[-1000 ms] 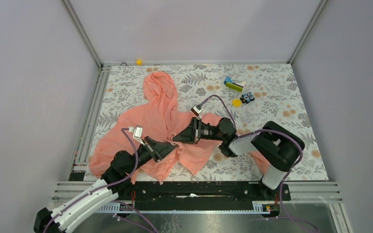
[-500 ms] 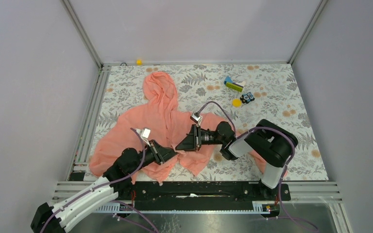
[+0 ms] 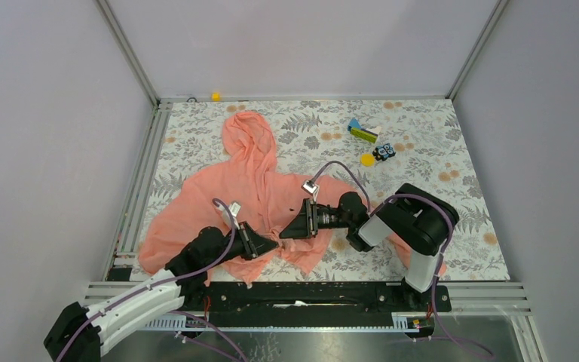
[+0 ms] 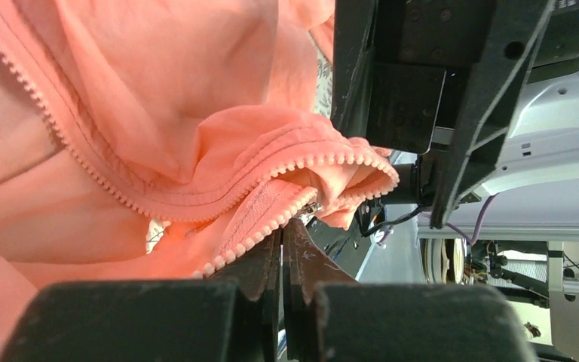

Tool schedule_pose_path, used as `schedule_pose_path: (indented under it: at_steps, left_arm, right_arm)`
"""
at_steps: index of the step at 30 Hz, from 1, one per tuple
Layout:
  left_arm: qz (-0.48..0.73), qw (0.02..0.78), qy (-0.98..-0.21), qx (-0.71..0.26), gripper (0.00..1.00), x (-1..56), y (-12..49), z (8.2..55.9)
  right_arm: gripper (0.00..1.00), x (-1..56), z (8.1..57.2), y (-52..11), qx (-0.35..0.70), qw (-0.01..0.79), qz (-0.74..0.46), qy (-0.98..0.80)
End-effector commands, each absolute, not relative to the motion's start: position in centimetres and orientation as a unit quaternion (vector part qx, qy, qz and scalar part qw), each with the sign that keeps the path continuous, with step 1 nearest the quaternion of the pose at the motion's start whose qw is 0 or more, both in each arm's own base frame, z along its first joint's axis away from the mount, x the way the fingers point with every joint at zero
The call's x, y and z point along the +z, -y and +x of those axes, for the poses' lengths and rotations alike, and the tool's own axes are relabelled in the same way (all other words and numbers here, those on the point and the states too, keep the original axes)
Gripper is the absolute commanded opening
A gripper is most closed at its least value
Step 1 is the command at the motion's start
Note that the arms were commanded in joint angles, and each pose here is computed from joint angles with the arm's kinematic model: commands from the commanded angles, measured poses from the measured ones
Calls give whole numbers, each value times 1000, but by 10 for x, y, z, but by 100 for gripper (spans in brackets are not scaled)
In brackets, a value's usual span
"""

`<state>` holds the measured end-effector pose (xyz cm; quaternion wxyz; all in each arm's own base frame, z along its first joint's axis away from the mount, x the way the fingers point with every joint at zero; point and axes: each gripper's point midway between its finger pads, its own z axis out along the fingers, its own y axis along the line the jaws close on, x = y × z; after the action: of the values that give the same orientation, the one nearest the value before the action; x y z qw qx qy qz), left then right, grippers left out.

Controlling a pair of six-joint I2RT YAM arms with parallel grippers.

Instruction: Zip up the jacket

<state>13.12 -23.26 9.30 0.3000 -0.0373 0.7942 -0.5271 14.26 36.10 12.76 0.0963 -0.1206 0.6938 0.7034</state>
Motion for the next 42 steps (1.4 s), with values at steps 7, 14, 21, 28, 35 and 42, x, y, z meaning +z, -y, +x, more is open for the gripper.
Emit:
schedule_pose_path:
  at_steps: [7, 14, 21, 28, 35, 42]
  left_arm:
    - [-21, 261, -789, -556, 0, 84, 238, 114]
    - [-12, 259, -788, -559, 0, 85, 238, 111]
    - [3, 249, -807, -536, 0, 79, 237, 108]
    - [6, 251, -811, -529, 0, 75, 235, 108]
    - [-3, 255, -840, -479, 0, 71, 227, 116]
    - [9, 243, -869, -430, 0, 54, 225, 111]
  right_arm:
    - [49, 115, 143, -358, 705, 117, -138, -685]
    - [22, 125, 158, -362, 709, 138, -97, -684]
    - [0, 139, 167, -370, 729, 105, -51, -674]
    - [0, 147, 176, -373, 736, 90, -7, -671]
    - [0, 153, 173, -375, 743, 54, 2, -667]
    - [0, 171, 183, -380, 757, 58, 5, -651]
